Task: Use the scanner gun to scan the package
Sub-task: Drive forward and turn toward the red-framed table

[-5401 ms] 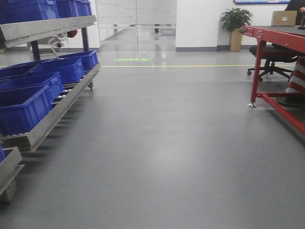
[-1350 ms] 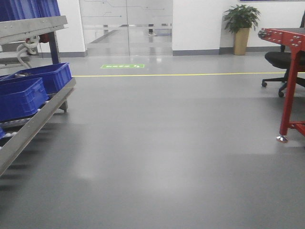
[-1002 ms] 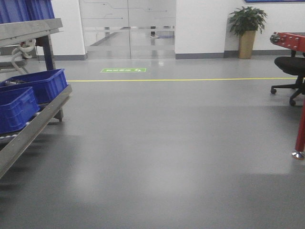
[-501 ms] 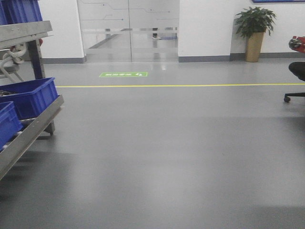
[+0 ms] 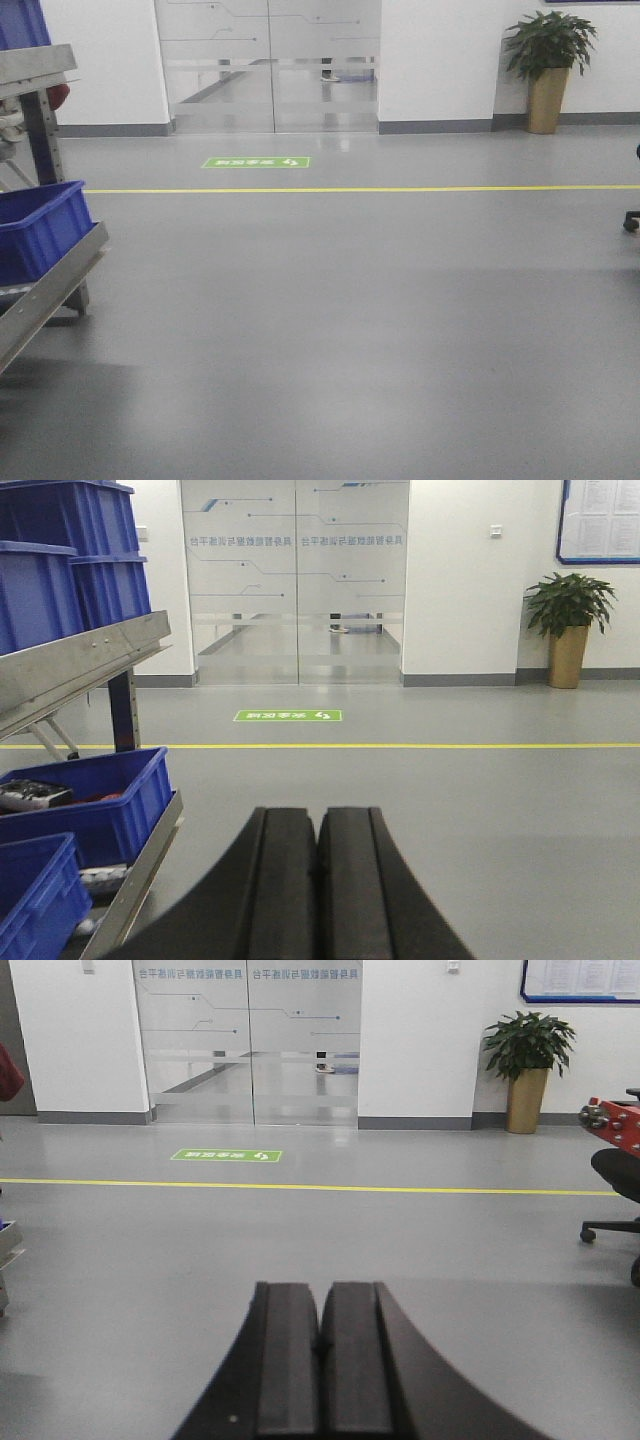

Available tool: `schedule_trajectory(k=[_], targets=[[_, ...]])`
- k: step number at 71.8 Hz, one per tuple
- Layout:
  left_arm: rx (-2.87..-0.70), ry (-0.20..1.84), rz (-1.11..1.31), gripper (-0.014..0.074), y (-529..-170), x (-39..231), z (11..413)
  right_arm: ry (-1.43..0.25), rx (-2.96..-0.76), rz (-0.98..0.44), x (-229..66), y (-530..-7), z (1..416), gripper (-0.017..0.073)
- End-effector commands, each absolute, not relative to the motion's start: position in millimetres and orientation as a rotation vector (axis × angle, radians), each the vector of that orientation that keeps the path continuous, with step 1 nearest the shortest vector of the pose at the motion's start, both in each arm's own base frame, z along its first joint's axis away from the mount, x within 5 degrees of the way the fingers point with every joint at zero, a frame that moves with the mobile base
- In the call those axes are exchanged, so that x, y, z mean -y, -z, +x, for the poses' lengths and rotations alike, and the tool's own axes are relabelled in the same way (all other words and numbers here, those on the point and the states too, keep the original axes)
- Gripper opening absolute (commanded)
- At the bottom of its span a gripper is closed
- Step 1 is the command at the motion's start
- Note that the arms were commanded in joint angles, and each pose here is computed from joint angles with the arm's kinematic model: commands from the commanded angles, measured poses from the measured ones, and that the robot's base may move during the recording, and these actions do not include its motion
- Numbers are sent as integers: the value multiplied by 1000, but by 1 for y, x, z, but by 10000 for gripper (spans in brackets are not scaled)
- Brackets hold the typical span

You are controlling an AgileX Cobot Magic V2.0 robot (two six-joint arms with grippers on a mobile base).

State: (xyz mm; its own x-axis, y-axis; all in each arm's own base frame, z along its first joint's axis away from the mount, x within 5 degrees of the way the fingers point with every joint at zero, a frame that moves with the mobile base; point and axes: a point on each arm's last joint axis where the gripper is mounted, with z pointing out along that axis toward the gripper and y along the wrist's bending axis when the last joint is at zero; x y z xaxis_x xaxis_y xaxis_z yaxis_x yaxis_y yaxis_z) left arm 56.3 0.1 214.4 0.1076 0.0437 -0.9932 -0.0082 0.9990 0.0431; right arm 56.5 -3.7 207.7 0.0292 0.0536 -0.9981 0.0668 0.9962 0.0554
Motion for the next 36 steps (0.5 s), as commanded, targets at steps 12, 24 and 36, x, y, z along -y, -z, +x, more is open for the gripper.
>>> schedule_trajectory(k=[12,24,36], targets=[[-1441,-37,28,-111,-217,0,56,16,-1517,95,4,-210,56,-162],[-1441,-37,28,-111,-217,0,56,16,-1517,95,4,-210,56,-162],[-1441,-37,28,-111,-217,0,56,16,-1517,95,4,-210,56,-162]])
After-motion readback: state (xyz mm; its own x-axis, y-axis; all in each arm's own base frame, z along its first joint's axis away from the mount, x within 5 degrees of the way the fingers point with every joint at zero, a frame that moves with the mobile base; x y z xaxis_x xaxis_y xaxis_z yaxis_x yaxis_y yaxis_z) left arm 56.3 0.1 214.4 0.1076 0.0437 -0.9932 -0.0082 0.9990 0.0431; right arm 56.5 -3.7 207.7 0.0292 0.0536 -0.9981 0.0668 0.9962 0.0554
